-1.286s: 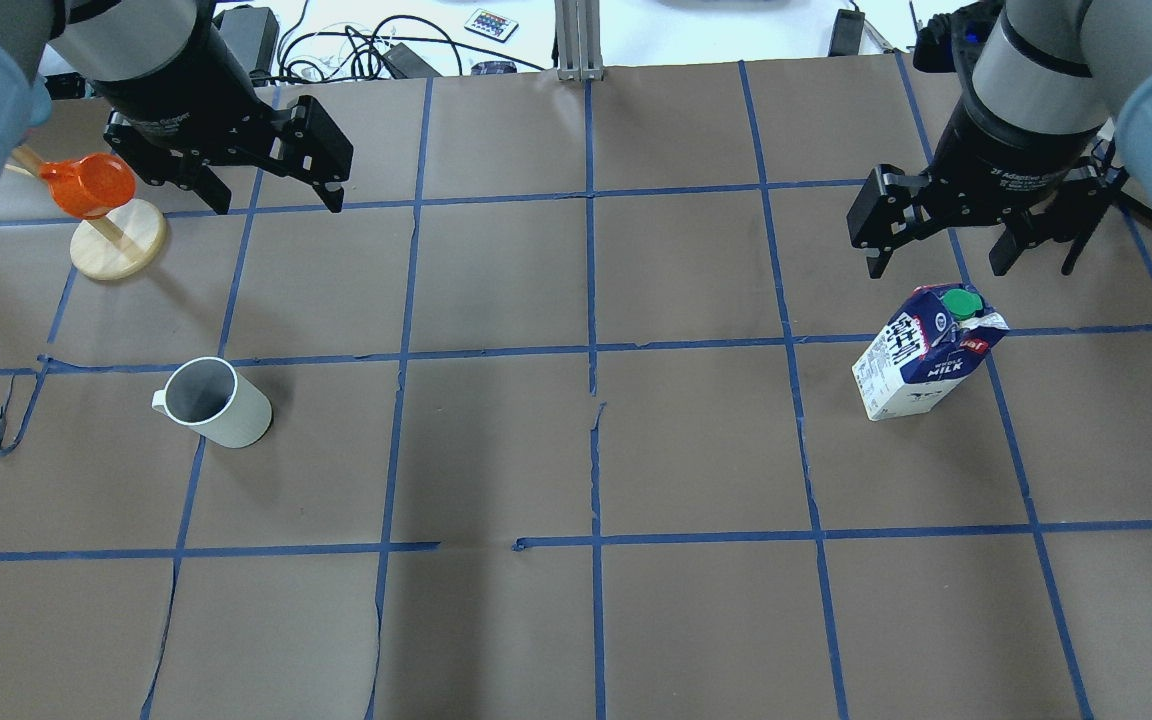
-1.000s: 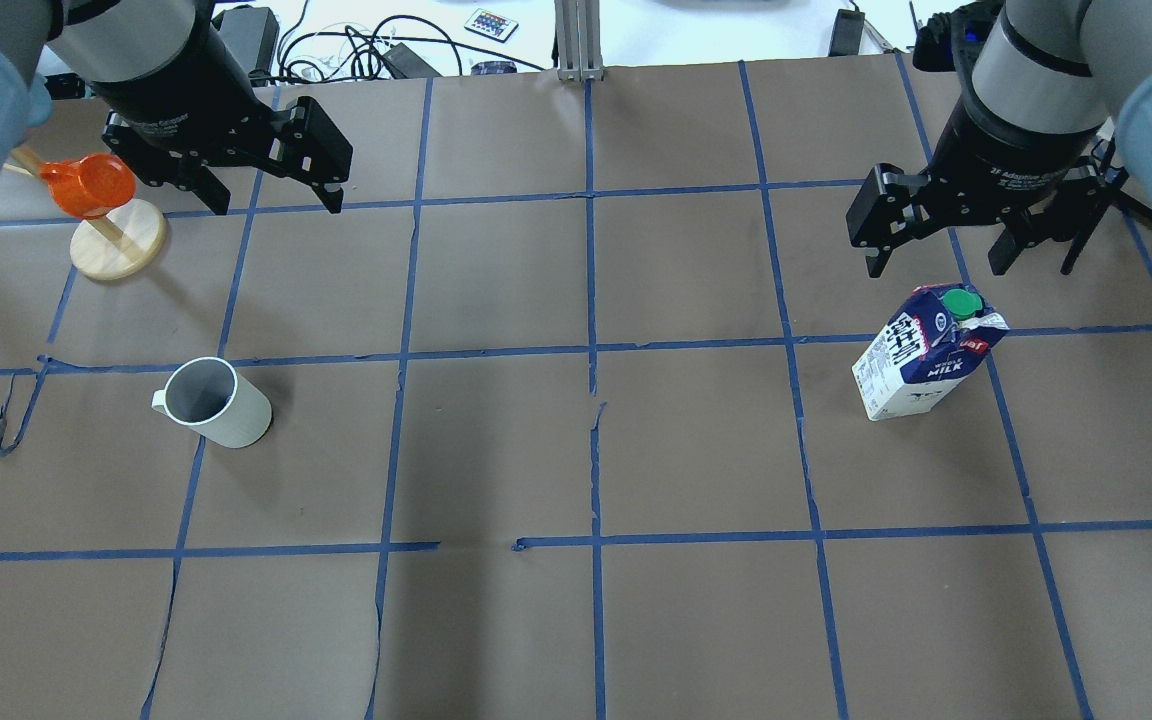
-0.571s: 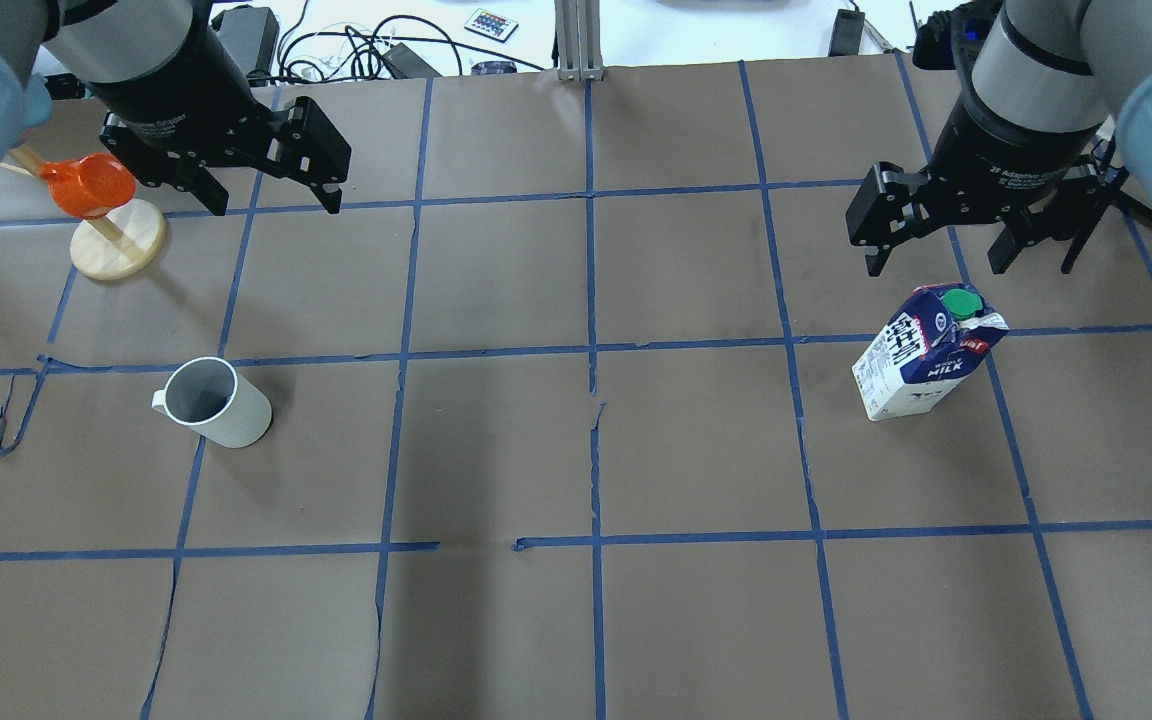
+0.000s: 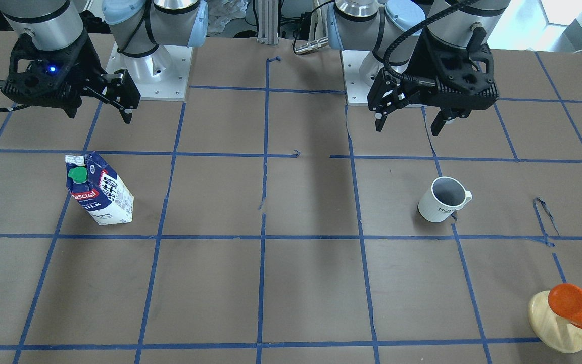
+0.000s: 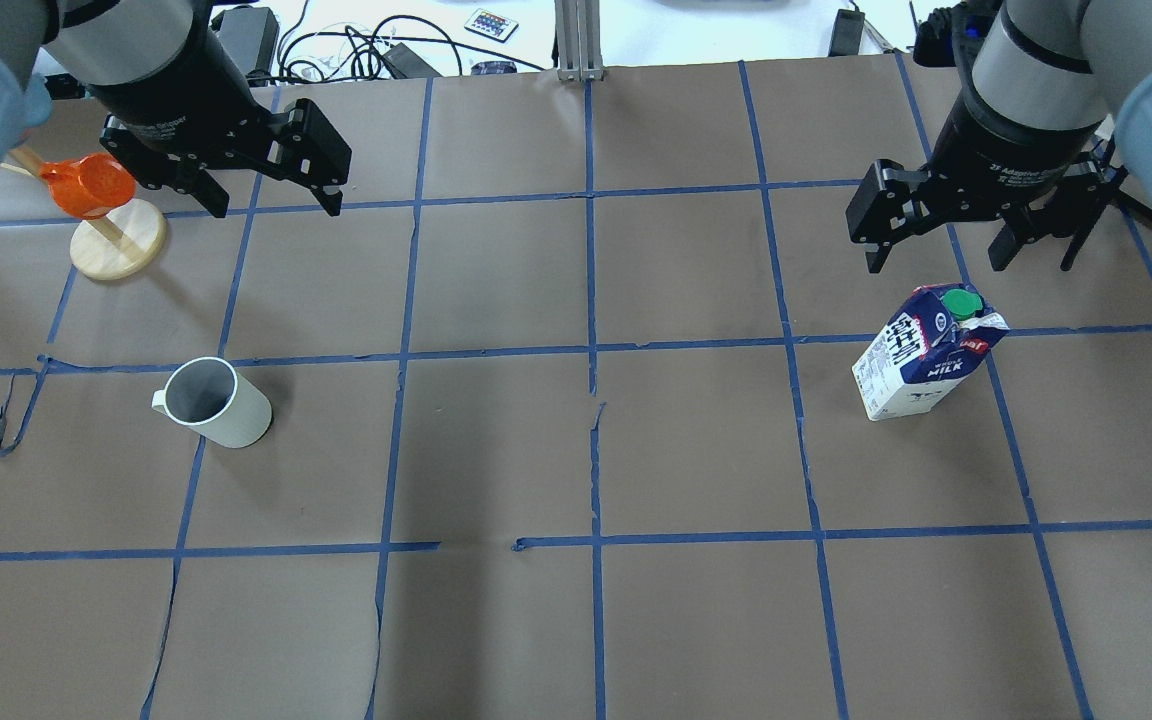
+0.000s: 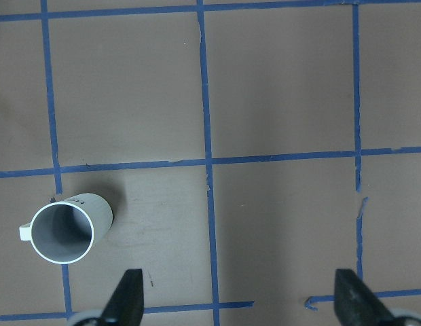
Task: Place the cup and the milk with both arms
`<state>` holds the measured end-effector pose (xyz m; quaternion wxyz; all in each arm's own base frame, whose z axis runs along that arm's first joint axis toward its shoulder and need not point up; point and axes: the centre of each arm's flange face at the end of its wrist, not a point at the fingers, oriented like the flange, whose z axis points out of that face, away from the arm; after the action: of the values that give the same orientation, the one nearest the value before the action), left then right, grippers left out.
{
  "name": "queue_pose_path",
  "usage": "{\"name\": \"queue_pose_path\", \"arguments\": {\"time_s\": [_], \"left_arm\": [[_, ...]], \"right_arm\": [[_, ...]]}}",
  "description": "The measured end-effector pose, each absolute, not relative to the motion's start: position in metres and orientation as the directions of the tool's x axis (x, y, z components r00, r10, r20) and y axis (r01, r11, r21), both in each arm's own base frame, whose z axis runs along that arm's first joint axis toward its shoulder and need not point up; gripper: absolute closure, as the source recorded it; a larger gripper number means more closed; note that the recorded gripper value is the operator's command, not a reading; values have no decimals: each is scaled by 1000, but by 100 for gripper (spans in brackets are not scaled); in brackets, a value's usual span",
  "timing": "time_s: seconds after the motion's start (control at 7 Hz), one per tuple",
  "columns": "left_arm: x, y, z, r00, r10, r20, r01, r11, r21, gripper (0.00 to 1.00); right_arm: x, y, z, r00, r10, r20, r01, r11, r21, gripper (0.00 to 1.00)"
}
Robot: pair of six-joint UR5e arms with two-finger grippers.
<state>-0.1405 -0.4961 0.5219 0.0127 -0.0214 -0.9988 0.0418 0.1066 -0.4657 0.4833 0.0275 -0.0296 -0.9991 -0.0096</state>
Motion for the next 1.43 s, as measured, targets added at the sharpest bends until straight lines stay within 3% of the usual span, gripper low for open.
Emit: {"name": "queue_pose_path", "arguments": {"time_s": [0.86, 1.43], "left_arm": [[-139, -495, 522, -999, 42, 21, 40, 997, -69, 0], [-140, -500, 511, -998, -56, 25, -57, 997, -49, 0]], "right_arm": [[103, -467, 480, -995, 57, 85, 59, 998, 25, 0], [94, -472, 473, -995, 32, 100, 36, 998, 42, 0]]}}
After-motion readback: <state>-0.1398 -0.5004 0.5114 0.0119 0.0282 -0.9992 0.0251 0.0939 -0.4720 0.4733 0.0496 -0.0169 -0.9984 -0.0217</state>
